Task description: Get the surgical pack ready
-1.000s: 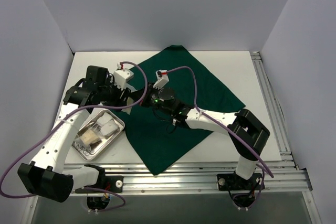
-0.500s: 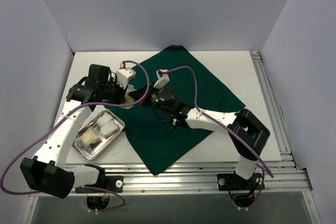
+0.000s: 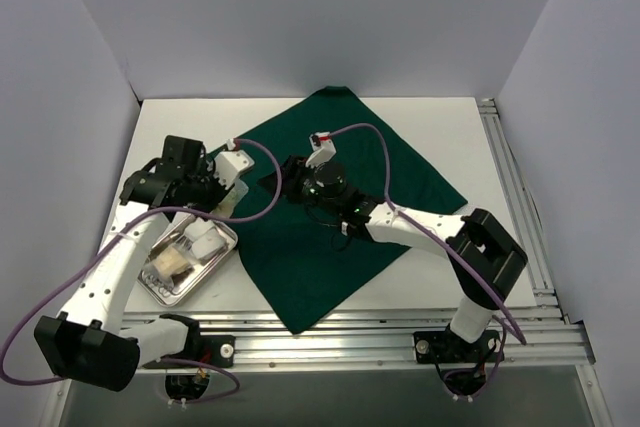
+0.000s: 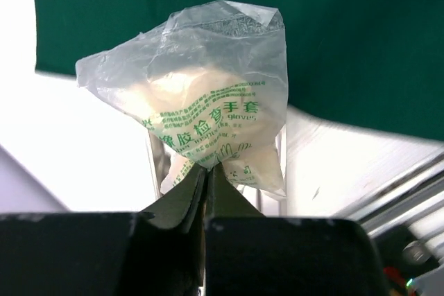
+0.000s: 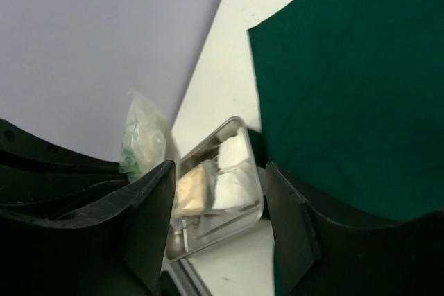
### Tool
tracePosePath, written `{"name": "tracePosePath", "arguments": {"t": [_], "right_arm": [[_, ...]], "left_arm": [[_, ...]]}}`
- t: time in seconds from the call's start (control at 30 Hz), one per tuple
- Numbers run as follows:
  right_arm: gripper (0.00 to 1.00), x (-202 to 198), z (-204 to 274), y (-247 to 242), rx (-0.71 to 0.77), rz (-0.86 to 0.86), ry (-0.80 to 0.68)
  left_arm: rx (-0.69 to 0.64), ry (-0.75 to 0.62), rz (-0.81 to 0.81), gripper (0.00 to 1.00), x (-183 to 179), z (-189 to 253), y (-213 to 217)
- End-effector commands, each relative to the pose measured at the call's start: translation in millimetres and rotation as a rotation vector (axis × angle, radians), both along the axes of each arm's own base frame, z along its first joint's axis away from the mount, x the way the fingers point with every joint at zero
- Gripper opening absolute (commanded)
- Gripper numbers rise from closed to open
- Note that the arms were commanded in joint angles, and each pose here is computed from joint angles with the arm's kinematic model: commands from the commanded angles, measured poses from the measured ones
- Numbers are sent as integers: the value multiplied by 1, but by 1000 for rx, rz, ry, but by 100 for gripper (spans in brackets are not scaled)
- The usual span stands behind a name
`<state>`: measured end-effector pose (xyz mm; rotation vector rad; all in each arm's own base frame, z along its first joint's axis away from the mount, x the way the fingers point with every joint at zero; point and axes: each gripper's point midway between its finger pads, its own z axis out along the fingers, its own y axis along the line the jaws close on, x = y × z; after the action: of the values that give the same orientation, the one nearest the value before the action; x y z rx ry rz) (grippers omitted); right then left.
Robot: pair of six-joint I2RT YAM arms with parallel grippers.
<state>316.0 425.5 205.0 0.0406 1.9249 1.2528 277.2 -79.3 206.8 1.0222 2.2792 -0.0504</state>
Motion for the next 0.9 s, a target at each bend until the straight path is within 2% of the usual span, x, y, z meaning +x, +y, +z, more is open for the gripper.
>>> {"name": "tracePosePath", "arguments": {"t": [0.0, 0.17, 0.3, 0.5, 0.7, 0.87], "right_arm": [[50, 6, 35, -28, -30, -38, -99], [50, 14, 24, -58, -90, -107, -93], [50, 17, 22, -68, -101, -125, -95], [50, 19, 20, -68, -126, -117, -92], [50, 23, 17, -62, -160, -112, -77], [50, 22, 15, -56, -166, -116, -70]], "left_arm": [[193, 80, 0, 2, -25, -17, 57], [293, 264, 31, 2, -62, -41, 124], [367, 400, -62, 2, -102, -73, 140], [413, 406, -79, 2, -111, -94, 146], [351, 471, -51, 2, -119, -118, 137], [289, 434, -98, 2, -120, -112, 124]]}}
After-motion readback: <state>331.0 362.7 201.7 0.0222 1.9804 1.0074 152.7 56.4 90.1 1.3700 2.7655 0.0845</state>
